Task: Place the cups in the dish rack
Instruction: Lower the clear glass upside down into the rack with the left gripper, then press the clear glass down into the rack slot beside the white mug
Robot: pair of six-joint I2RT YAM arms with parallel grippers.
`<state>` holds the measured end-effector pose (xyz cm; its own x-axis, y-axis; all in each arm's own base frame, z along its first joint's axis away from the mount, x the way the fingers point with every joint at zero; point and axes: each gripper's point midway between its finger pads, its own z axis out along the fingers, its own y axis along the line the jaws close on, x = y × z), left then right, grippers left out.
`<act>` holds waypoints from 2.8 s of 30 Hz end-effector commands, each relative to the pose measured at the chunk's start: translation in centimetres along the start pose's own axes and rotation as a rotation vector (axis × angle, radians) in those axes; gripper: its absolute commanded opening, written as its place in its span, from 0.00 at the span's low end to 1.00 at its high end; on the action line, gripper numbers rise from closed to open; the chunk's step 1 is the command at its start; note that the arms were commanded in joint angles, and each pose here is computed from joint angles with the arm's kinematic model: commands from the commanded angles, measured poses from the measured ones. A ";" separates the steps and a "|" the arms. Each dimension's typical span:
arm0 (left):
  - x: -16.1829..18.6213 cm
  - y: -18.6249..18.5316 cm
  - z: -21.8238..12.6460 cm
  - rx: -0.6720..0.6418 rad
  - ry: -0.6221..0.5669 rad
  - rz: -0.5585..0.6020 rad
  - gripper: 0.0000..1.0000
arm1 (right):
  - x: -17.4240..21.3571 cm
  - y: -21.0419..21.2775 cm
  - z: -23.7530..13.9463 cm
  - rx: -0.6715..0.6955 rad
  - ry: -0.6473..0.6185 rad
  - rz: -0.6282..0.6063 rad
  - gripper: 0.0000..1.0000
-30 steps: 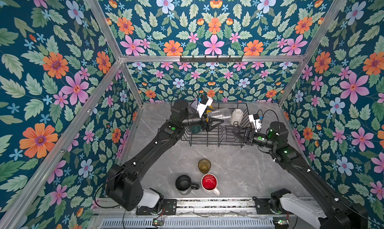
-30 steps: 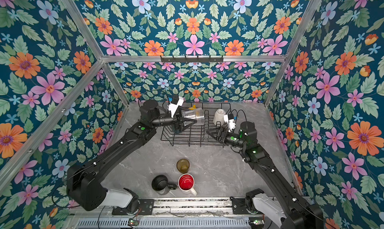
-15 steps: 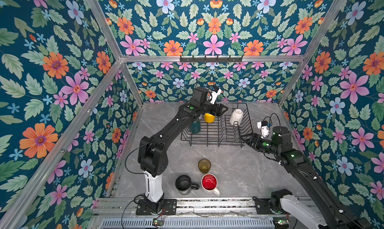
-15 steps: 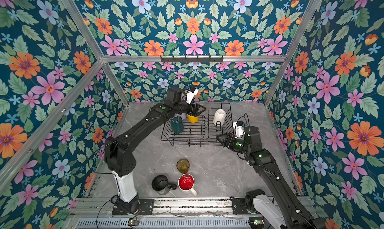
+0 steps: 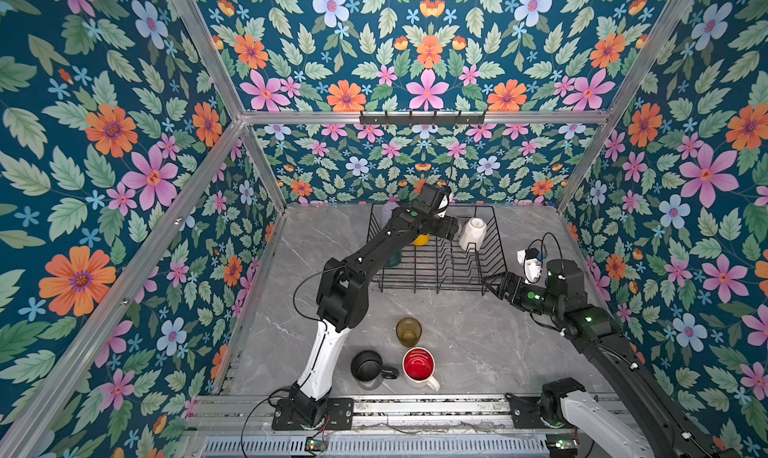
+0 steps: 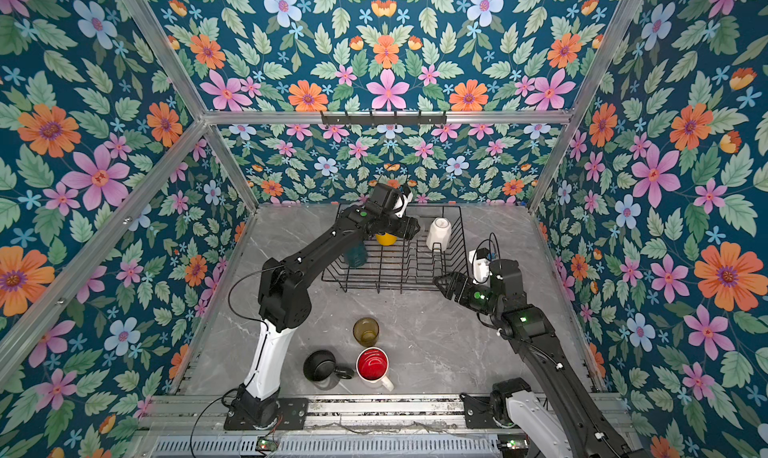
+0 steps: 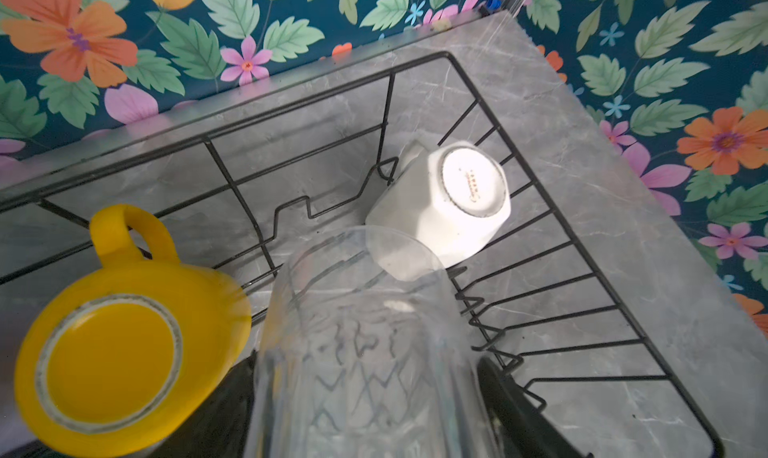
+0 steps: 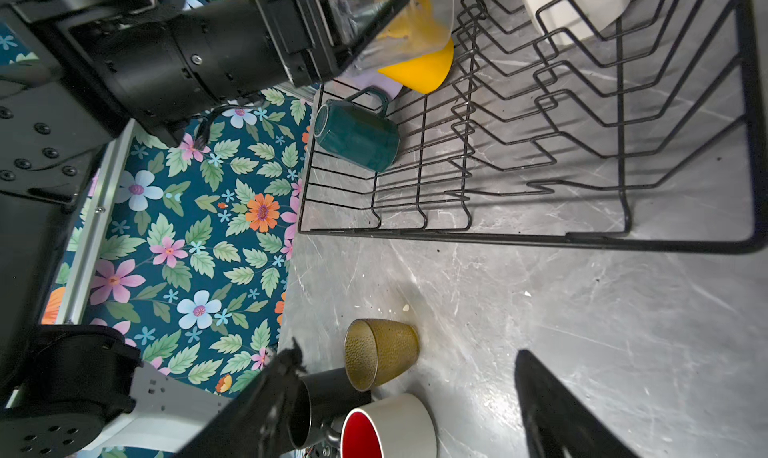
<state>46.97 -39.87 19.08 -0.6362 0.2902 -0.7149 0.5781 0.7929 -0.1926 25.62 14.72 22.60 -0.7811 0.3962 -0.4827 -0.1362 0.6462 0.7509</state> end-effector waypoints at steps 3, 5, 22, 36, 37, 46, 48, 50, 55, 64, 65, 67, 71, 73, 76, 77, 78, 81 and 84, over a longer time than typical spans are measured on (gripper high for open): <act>0.7 0.9 0.7 -0.082 0.021 0.038 0.00 | -0.3 0.0 -0.4 0.015 -0.023 -0.037 0.89; 0.8 1.0 1.0 -0.095 0.024 0.040 0.00 | -0.3 0.0 -0.5 0.015 -0.023 -0.039 0.89; 2.9 1.1 4.5 -0.109 0.072 0.064 0.00 | 0.0 0.2 -0.7 0.003 -0.022 -0.037 0.89; 4.0 1.3 6.1 -0.135 0.082 0.084 0.70 | 0.3 0.0 -0.5 -0.005 -0.017 -0.026 0.89; 4.0 1.3 6.1 -0.136 0.082 0.084 0.74 | 0.3 0.0 -0.5 -0.006 -0.018 -0.027 0.89; 3.7 1.5 6.0 -0.152 0.061 0.086 0.91 | 0.3 0.0 -0.6 -0.007 -0.021 -0.025 0.89; 3.6 1.5 6.0 -0.152 0.060 0.086 0.92 | 0.4 0.0 -0.6 -0.007 -0.021 -0.025 0.89; 3.4 1.4 5.9 -0.151 0.053 0.086 0.92 | 0.4 0.0 -0.6 -0.006 -0.020 -0.024 0.89; 2.7 1.1 5.4 -0.136 0.025 0.082 0.85 | 0.3 0.0 -0.6 -0.007 -0.023 -0.024 0.89; 1.6 0.6 4.1 -0.123 -0.004 0.086 0.70 | 0.4 -0.1 -0.6 -0.009 -0.023 -0.024 0.89; 1.4 0.5 3.9 -0.121 -0.007 0.087 0.71 | 0.5 -0.1 -0.6 -0.009 -0.022 -0.021 0.89; 1.4 0.6 3.8 -0.124 -0.008 0.091 0.76 | 0.4 -0.1 -0.5 -0.012 -0.021 -0.022 0.89; 1.5 0.7 3.9 -0.127 -0.002 0.096 0.84 | 0.5 -0.1 -0.5 -0.014 -0.019 -0.019 0.89; 1.7 0.6 4.0 -0.122 0.001 0.094 0.85 | 0.5 -0.1 -0.4 -0.015 -0.018 -0.017 0.89; 1.7 0.5 4.2 -0.120 0.002 0.091 0.87 | 0.5 0.0 -0.5 -0.017 -0.018 -0.018 0.89; 1.6 0.5 4.1 -0.120 -0.001 0.090 0.87 | 0.5 -0.1 -0.5 -0.015 -0.018 -0.018 0.89; 1.5 0.4 3.9 -0.120 -0.005 0.090 0.87 | 0.5 0.0 -0.5 -0.017 -0.020 -0.019 0.89; 0.8 0.3 3.2 -0.121 -0.027 0.090 0.87 | 0.5 -0.1 -0.5 -0.012 -0.021 -0.018 0.89; -0.3 0.3 1.7 -0.132 -0.070 0.092 0.87 | 0.5 -0.3 -0.5 -0.002 -0.019 -0.021 0.89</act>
<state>47.80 -40.74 15.62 -0.5893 0.3573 -0.7246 0.5609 0.8265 -0.0486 24.67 14.49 21.97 -0.7810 0.3967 -0.4824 -0.1353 0.6465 0.7508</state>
